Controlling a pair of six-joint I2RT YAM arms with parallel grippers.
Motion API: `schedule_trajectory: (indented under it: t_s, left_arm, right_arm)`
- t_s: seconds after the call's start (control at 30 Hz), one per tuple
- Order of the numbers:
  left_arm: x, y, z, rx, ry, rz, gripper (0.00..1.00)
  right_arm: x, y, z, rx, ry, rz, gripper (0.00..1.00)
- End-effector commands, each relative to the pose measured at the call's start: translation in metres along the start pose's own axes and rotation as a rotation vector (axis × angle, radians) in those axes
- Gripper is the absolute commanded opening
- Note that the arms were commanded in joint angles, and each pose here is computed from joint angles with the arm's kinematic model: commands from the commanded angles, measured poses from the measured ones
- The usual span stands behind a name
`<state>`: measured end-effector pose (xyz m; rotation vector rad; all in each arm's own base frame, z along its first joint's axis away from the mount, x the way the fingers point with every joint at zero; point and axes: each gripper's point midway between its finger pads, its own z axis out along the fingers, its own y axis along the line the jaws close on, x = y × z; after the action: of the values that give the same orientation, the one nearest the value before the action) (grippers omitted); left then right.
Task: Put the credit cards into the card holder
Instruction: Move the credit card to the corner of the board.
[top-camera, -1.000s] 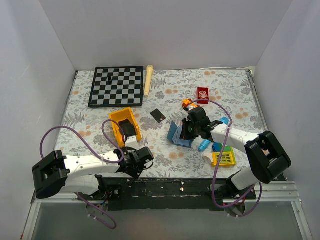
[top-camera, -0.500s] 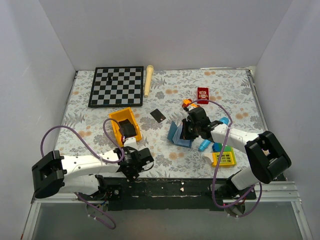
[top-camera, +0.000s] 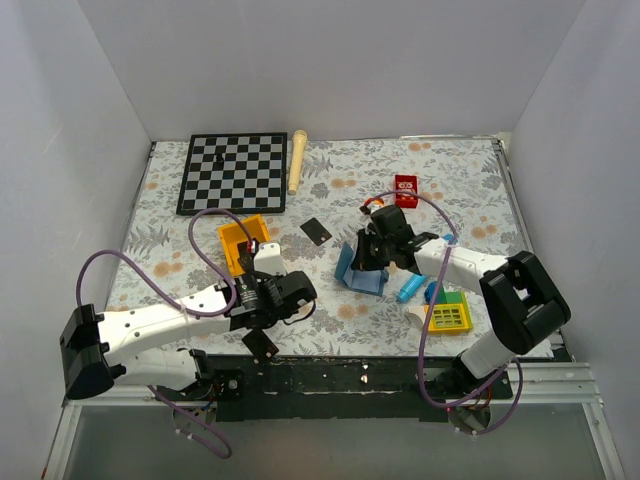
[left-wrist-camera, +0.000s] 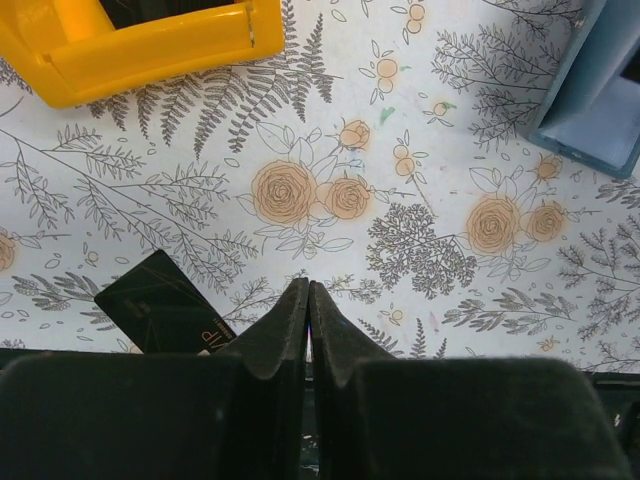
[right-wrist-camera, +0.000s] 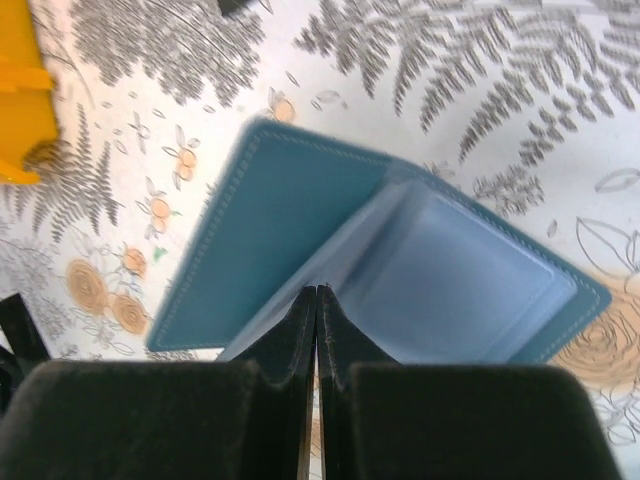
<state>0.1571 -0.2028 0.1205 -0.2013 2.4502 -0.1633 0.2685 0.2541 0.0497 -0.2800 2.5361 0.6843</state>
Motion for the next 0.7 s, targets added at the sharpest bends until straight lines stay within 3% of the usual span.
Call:
schedule_trajectory:
  t_s: [0.0, 0.3, 0.67]
  left_arm:
    - [-0.018, 0.006, -0.003, 0.008, -0.071, 0.006, 0.02]
    - [-0.04, -0.009, 0.002, 0.139, -0.121, 0.017, 0.0]
    - [-0.078, -0.117, 0.003, 0.499, -0.271, 0.166, 0.0]
  right_arm:
    - [-0.033, 0.027, -0.001, -0.082, -0.054, -0.018, 0.05]
    - [-0.035, 0.028, 0.019, -0.088, -0.017, -0.011, 0.04]
    - [-0.032, 0.023, 0.035, -0.073, 0.011, -0.003, 0.03]
